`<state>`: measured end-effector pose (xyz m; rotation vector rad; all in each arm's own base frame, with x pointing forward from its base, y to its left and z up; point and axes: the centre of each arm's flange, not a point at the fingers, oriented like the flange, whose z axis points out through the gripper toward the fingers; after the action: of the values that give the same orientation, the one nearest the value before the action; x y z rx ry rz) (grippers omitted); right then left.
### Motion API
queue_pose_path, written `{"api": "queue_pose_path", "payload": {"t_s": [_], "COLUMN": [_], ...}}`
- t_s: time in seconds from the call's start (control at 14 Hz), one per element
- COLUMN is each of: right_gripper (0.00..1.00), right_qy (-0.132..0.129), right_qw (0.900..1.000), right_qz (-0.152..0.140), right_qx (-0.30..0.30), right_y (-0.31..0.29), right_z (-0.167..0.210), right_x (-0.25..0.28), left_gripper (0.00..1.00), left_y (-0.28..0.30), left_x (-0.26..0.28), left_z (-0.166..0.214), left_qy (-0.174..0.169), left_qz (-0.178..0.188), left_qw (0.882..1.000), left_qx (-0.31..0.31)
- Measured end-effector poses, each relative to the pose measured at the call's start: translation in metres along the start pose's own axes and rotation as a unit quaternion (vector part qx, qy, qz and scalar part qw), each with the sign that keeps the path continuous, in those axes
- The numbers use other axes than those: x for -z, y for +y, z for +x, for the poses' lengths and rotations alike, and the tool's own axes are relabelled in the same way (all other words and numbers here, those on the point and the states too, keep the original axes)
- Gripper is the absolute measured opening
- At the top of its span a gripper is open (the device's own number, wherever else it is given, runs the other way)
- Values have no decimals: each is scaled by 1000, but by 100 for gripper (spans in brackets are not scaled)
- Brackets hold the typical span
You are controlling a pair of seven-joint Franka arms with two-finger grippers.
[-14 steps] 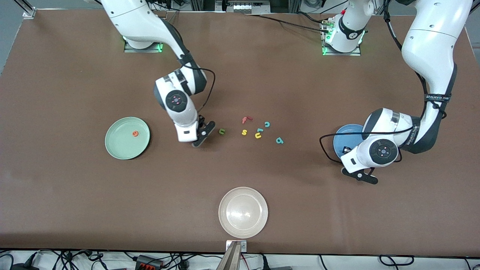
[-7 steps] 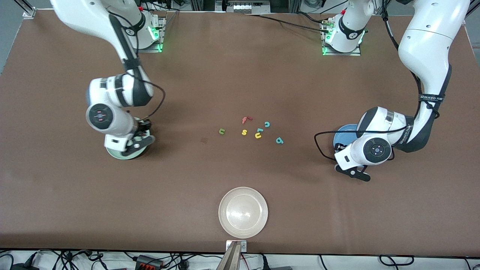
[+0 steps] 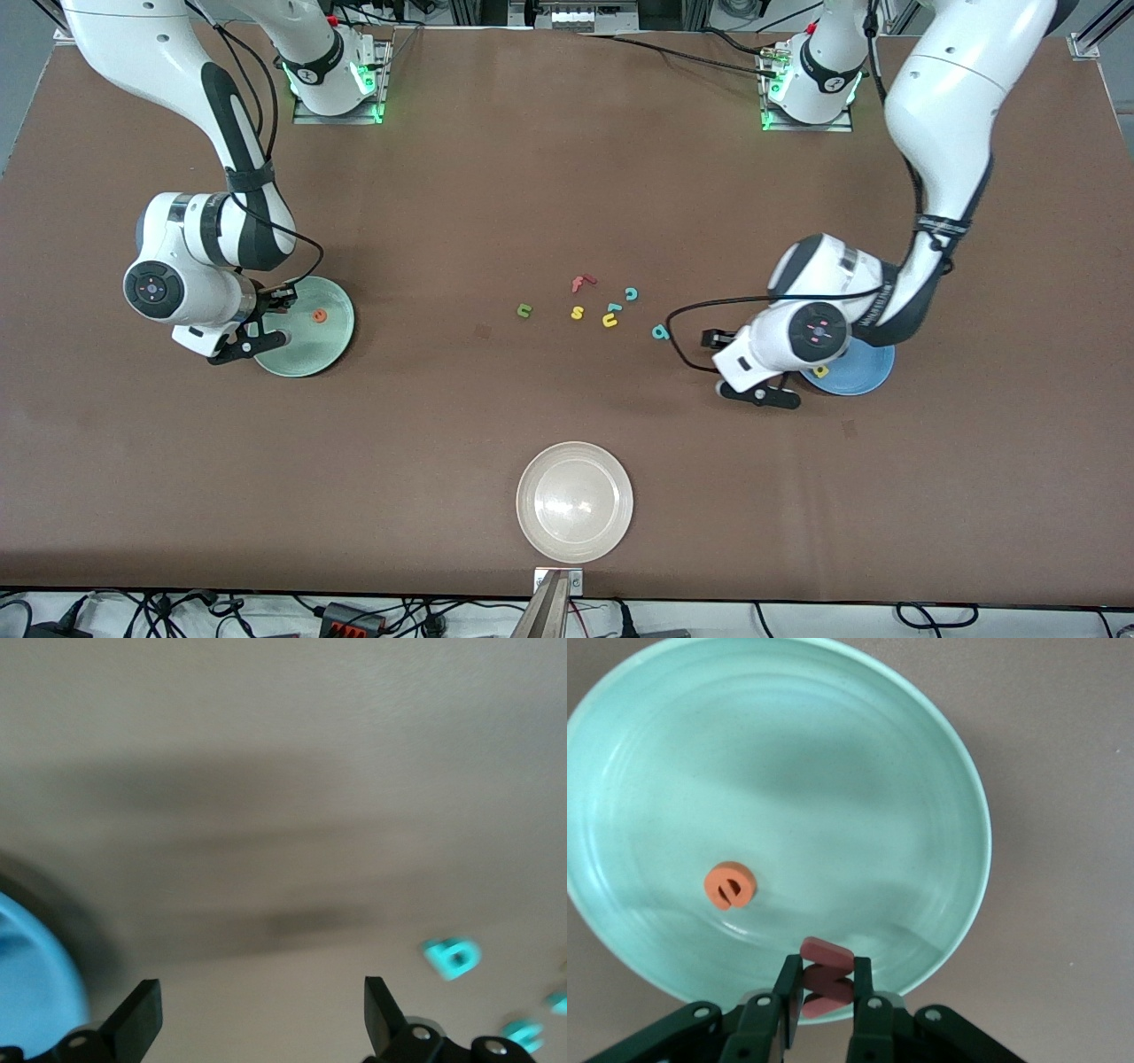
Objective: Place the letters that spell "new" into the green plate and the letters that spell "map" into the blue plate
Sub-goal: 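Place the pink m on the green plate while the left gripper releases the d, then reach the green u with the right gripper while the left gripper grasps the cyan b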
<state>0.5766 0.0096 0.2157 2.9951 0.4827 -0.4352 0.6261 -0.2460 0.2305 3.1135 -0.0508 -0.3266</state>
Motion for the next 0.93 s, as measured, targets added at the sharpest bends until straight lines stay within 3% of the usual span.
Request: {"api": "queue_pose_path", "payload": {"t_s": [0.14,0.29,0.5,0.64,0.71,0.93], "right_gripper": [33,53,82,100,100,100], "right_qy": [7,19,47,62,71,97], "right_qw": [1000,1000,997,996,996,993], "right_qz": [-5,-9,-6,6,20,57], "right_qx": [-4,-21,-58,-59,-56,-32], "right_y": [-1,-1,-25,-81,-115,-192], "right_z": [5,12,30,44,49,57], "right_x": [-4,3,32,47,51,56], "left_gripper": [100,100,96,74,67,61], "left_y": [34,54,64,67,70,76], "left_x": [-11,-25,-48,-58,-62,-65], "left_z": [-7,-12,-17,-21,-23,-26], "left_qy": [11,19,25,22,21,20], "left_qz": [-8,-19,-34,-35,-34,-34], "left_qw": [997,992,990,990,990,991], "left_qx": [71,123,138,135,133,129]}}
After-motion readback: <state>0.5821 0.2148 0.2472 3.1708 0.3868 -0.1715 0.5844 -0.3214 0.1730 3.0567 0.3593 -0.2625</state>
